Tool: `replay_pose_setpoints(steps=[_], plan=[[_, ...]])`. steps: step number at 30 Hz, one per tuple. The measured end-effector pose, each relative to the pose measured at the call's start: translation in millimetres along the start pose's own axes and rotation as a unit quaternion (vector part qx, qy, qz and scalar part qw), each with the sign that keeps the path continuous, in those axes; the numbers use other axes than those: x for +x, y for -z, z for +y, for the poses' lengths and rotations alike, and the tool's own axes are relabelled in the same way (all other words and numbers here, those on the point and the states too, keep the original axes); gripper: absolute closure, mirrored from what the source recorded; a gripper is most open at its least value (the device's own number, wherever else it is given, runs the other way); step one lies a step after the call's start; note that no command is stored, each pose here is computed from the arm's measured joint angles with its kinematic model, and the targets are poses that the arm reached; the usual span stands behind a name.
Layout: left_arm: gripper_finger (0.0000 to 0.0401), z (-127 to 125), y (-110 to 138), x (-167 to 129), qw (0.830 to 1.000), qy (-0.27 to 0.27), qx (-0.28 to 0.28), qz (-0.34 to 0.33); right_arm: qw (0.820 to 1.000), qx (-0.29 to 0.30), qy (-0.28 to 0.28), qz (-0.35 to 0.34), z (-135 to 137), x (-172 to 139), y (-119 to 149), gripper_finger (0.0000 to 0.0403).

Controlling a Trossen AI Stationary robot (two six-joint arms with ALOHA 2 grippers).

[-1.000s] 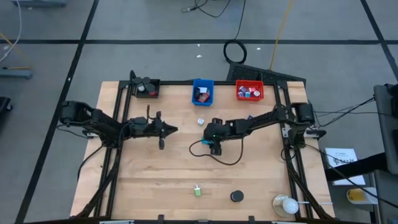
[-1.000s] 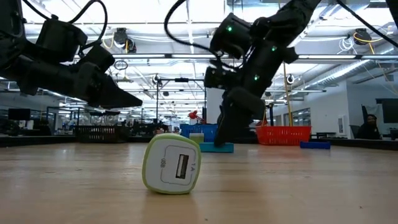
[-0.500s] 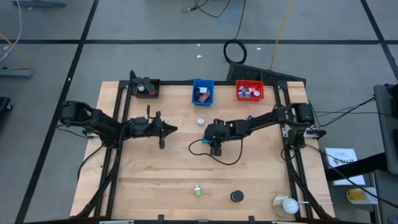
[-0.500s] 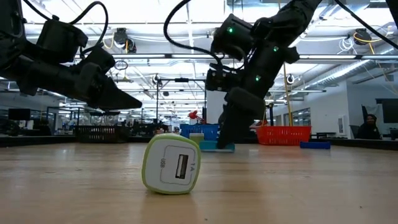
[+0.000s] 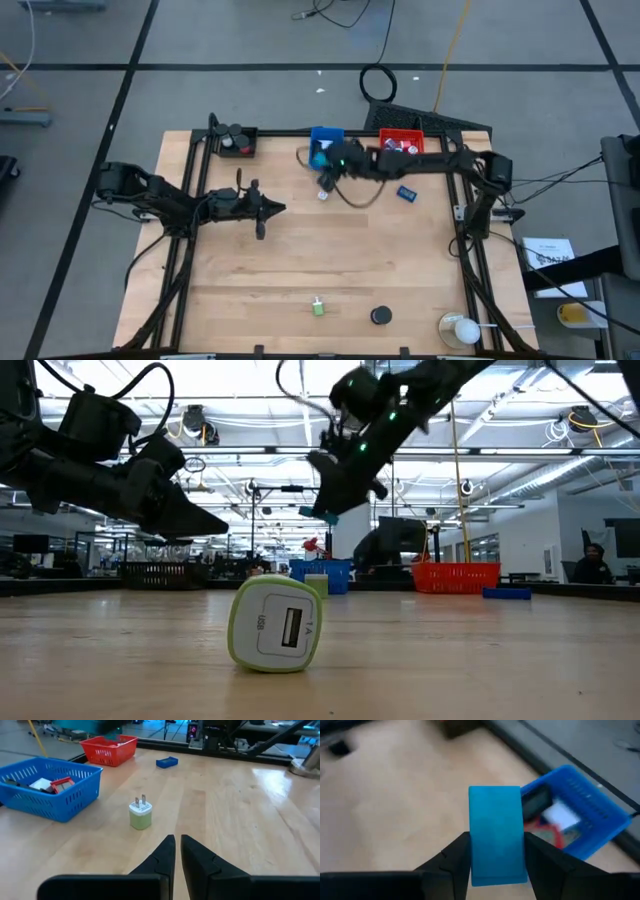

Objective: Pick & Place Office items
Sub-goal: Put the blue digital clock into the blue basket

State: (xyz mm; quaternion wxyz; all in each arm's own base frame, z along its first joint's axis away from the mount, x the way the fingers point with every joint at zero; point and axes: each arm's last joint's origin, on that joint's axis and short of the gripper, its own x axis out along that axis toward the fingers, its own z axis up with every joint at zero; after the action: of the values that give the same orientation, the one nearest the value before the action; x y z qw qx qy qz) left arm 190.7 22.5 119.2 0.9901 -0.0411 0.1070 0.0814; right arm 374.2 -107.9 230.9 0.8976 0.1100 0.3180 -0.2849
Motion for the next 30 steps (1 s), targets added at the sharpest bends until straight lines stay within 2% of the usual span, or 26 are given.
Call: replay_pose_setpoints(steps=[7,11,14,19,25,30], plan=[[0.0364,0.0,-0.1,0.1,0.999,0.0,-0.034,0.0,0.996,0.06,0.068,0.012,-63.3,36.4,-14.2,0.025],[0.0364,0.1,-0.2,0.1,0.999,0.0,-0.032,-0.001,0.993,0.094,0.066,0.023,-88.3,57.5,-8.2,0.0254],[0.0364,0.1,-0.4,0.2,0.999,-0.002,-0.032,-0.001,0.992,0.113,0.048,0.006,-95.4,71.4,-7.1,0.0256],[0.0364,0.2,-0.4,0.2,0.999,-0.003,-0.032,-0.001,0.992,0.113,0.043,0.023,-100.6,85.7,3.3,0.0247],[0.0364,0.2,-0.4,0.2,1.0,-0.003,-0.03,-0.001,0.994,0.103,0.042,0.022,-100.9,86.7,3.4,0.0242],[0.0364,0.2,-0.4,0.2,1.0,-0.003,-0.029,-0.001,0.995,0.088,0.041,0.023,-100.0,86.6,3.6,0.0222]])
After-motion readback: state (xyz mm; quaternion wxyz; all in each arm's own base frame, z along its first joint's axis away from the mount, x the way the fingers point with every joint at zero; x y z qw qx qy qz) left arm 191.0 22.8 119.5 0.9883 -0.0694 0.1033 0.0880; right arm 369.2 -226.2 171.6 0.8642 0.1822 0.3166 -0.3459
